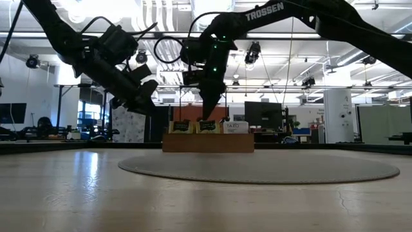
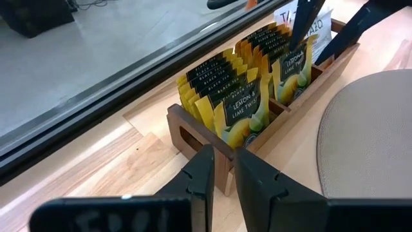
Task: Pick & Place Tea
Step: Put the yellow tea bag into the left compartment of the wooden organizer
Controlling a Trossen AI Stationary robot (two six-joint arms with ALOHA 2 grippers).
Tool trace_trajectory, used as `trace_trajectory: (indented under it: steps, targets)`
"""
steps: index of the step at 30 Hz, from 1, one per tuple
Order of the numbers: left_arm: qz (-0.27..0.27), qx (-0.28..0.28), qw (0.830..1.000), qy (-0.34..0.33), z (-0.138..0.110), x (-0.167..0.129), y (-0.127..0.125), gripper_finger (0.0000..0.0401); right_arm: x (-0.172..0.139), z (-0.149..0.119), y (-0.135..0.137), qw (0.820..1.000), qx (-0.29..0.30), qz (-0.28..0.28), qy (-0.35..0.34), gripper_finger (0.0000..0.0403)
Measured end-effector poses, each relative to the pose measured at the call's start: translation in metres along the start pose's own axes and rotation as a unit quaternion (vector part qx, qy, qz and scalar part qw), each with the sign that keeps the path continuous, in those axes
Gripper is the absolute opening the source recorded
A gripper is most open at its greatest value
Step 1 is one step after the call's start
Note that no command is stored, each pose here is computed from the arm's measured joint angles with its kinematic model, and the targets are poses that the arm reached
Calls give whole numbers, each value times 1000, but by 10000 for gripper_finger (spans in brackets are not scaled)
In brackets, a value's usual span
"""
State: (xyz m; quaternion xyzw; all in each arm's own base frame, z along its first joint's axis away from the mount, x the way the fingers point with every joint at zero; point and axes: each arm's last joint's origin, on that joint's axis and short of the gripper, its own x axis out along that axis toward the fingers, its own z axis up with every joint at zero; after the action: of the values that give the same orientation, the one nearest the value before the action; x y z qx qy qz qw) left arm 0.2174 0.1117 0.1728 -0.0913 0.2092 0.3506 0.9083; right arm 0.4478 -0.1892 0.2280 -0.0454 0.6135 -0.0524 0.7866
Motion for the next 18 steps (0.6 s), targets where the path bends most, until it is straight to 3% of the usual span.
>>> trace_trajectory:
  steps: [11,18]
  targets:
    - [0,0,1000,0,0,0,0,55,15,-8,4,999,8,16,28,75]
    - [0,0,1000,0,0,0,0,55,6,-6,4,1000,9,9,12,65]
